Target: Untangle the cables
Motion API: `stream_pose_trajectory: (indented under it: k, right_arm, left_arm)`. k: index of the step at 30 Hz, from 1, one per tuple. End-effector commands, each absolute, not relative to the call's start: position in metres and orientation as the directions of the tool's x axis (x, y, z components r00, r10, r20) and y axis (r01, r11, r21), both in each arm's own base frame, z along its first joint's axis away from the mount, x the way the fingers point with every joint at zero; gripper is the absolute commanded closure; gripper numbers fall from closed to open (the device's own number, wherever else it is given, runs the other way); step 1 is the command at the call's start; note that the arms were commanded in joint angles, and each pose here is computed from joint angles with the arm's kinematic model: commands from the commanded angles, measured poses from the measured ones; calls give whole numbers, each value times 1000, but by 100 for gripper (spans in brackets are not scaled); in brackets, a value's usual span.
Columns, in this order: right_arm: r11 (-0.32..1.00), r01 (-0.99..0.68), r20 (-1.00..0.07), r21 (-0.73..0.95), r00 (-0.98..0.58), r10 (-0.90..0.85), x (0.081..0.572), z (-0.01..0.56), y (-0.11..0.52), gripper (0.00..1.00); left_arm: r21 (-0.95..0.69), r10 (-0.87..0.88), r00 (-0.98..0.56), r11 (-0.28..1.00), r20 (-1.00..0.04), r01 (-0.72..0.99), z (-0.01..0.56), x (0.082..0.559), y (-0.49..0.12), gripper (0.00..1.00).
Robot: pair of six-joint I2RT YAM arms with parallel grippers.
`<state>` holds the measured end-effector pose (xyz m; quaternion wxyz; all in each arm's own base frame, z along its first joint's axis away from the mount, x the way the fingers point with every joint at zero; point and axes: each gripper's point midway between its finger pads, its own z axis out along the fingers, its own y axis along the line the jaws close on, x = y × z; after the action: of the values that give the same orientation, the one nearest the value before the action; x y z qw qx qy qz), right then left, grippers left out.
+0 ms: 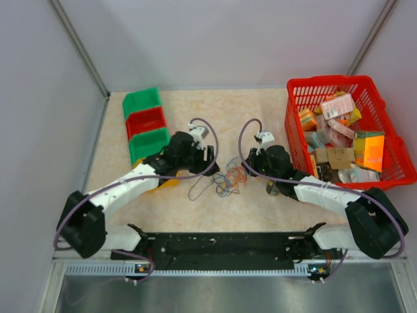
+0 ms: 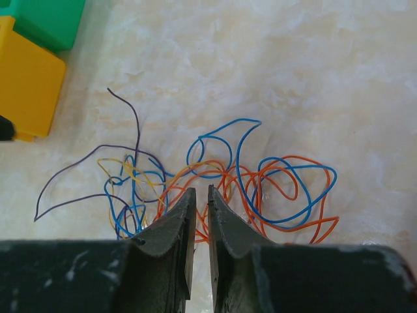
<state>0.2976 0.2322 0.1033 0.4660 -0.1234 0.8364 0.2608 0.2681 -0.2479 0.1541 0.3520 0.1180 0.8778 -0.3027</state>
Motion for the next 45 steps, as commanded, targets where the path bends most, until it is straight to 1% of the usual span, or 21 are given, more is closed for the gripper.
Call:
stream_pose_trajectory:
  k: [1, 3, 6, 12, 17, 20, 23, 27, 29, 30, 31, 32, 34, 36, 38, 41, 43, 45]
  right_arm:
    - [837, -450, -879, 311, -471, 74, 306, 123, 229, 87]
    - [849, -430, -876, 307, -476, 76, 308, 120, 225, 86]
    - [884, -378, -882, 275, -465, 75, 313, 119, 214, 86]
    - [889, -372, -887, 269, -454, 79, 314, 122, 211, 86]
    - [888, -368, -887, 276, -453, 88, 314, 123, 212, 85]
    - [889, -365, -886, 276, -456, 88, 314, 122, 212, 85]
    - [889, -365, -885, 276, -457, 87, 314, 122, 212, 85]
    - [892, -362, -885, 271, -459, 82, 315, 119, 211, 85]
    - [891, -365, -884, 272, -461, 81, 316, 119, 213, 85]
    - [887, -370, -880, 276, -468, 79, 315, 118, 214, 85]
    - [885, -374, -879, 278, -470, 77, 315, 118, 216, 85]
    - [879, -391, -879, 274, -473, 64, 315, 117, 218, 84]
    - [845, -454, -874, 280, -485, 29, 311, 115, 230, 79]
    - [810, -506, -873, 297, -488, 16, 307, 117, 241, 68]
    - [790, -527, -868, 314, -496, 14, 305, 115, 246, 57]
    - [779, -539, -868, 320, -496, 13, 302, 115, 249, 45]
    - [781, -535, -863, 323, -505, 10, 303, 112, 249, 41]
    - [783, -529, -856, 327, -517, 7, 304, 109, 250, 40]
  left_arm:
    - [-429, 120, -665, 678, -738, 598, 168, 279, -311, 31]
    - [-461, 145, -719, 678, -680, 573, 149, 285, -326, 30]
    - [-476, 149, -763, 702, -629, 530, 127, 288, -335, 30]
    - [-392, 198, -753, 756, -627, 525, 109, 292, -332, 27]
    - [-254, 307, -666, 754, -680, 606, 102, 298, -331, 24]
    - [-193, 367, -651, 757, -664, 624, 91, 301, -330, 26]
    - [-143, 402, -613, 747, -680, 649, 89, 305, -332, 29]
    - [-152, 404, -646, 763, -648, 629, 80, 303, -330, 43]
    - [-127, 403, -654, 784, -640, 608, 76, 304, -323, 61]
    - [-104, 394, -655, 804, -645, 586, 79, 308, -317, 72]
    - [-93, 386, -654, 814, -651, 573, 83, 308, -312, 80]
    - [-94, 377, -646, 815, -664, 571, 90, 308, -311, 84]
    - [-106, 355, -624, 808, -696, 579, 110, 305, -310, 95]
    - [-111, 328, -594, 805, -734, 582, 133, 303, -307, 100]
    - [-108, 295, -565, 813, -770, 571, 155, 304, -302, 100]
    - [-126, 241, -529, 815, -813, 565, 185, 300, -297, 100]
    - [-138, 210, -503, 810, -838, 569, 204, 298, -295, 100]
    - [-156, 171, -471, 802, -866, 577, 228, 293, -292, 100]
